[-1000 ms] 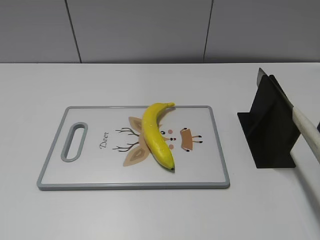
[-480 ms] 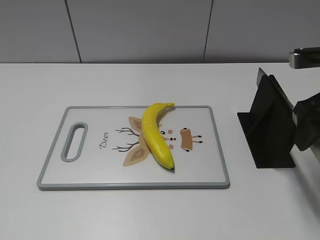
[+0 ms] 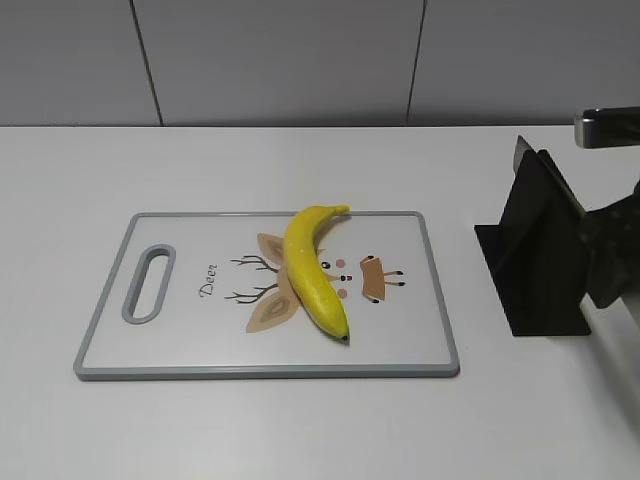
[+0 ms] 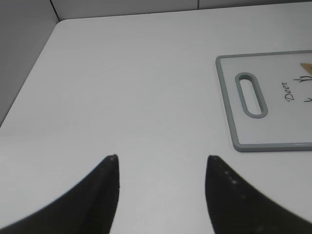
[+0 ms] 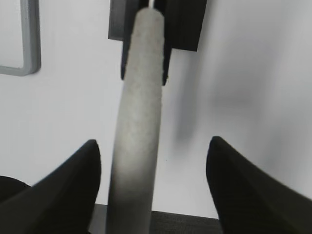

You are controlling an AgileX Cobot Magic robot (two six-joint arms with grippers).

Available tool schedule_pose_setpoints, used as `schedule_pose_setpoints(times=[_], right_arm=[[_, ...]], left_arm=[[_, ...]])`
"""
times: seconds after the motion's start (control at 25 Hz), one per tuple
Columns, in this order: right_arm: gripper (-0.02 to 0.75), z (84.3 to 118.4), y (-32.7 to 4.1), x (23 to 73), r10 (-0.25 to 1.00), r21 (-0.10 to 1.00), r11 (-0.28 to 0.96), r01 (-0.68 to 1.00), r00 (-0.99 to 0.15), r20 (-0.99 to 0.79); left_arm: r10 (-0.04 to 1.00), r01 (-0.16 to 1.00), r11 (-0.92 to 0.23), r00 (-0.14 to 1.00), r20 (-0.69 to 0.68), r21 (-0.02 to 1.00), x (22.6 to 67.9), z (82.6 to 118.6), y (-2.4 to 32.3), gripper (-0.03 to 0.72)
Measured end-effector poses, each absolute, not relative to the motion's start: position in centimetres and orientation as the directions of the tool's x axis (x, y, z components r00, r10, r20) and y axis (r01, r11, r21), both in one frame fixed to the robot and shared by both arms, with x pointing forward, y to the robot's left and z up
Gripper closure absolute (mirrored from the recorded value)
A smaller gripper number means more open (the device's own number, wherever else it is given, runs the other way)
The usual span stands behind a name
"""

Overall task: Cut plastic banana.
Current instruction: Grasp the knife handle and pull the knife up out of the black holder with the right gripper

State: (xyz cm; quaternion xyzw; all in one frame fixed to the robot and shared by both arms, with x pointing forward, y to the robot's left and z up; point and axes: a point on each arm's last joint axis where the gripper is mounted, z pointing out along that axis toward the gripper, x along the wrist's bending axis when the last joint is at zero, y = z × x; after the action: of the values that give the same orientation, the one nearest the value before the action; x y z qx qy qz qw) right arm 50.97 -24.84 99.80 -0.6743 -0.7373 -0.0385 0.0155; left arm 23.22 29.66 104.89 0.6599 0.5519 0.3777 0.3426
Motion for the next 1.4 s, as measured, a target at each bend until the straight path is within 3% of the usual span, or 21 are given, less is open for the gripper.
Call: schedule_pose_setpoints(times=[0.24, 0.56, 0.64, 0.72, 0.76, 1.4], right_arm=[[0.225, 99.3, -24.9, 50.8, 0.994, 0.036, 0.075, 0.997, -0.077, 0.074], [0.327, 98.7, -23.9, 50.4, 0.992, 0.043, 0.100, 0.994, -0.103, 0.070], [0.391, 98.7, -23.5, 50.4, 0.991, 0.051, 0.108, 0.993, -0.111, 0.071], [0.524, 98.7, -23.4, 50.4, 0.992, 0.055, 0.103, 0.993, -0.106, 0.066], [0.551, 98.7, -23.5, 50.4, 0.994, 0.054, 0.091, 0.994, -0.094, 0.059], [0.554, 100.3, -23.7, 49.7, 0.995, 0.091, 0.079, 0.993, -0.085, 0.060]], left_arm=[[0.987, 0.470, -0.156, 0.106, 0.120, 0.869, 23.2, 104.9, 29.7, 0.136], [0.987, 0.470, -0.156, 0.105, 0.121, 0.869, 23.2, 104.9, 29.7, 0.136], [0.987, 0.470, -0.157, 0.105, 0.122, 0.869, 23.2, 104.9, 29.7, 0.136], [0.987, 0.470, -0.157, 0.105, 0.122, 0.869, 23.2, 104.9, 29.7, 0.136], [0.987, 0.470, -0.157, 0.104, 0.123, 0.869, 23.2, 104.9, 29.7, 0.136], [0.987, 0.470, -0.157, 0.104, 0.123, 0.869, 23.2, 104.9, 29.7, 0.136]])
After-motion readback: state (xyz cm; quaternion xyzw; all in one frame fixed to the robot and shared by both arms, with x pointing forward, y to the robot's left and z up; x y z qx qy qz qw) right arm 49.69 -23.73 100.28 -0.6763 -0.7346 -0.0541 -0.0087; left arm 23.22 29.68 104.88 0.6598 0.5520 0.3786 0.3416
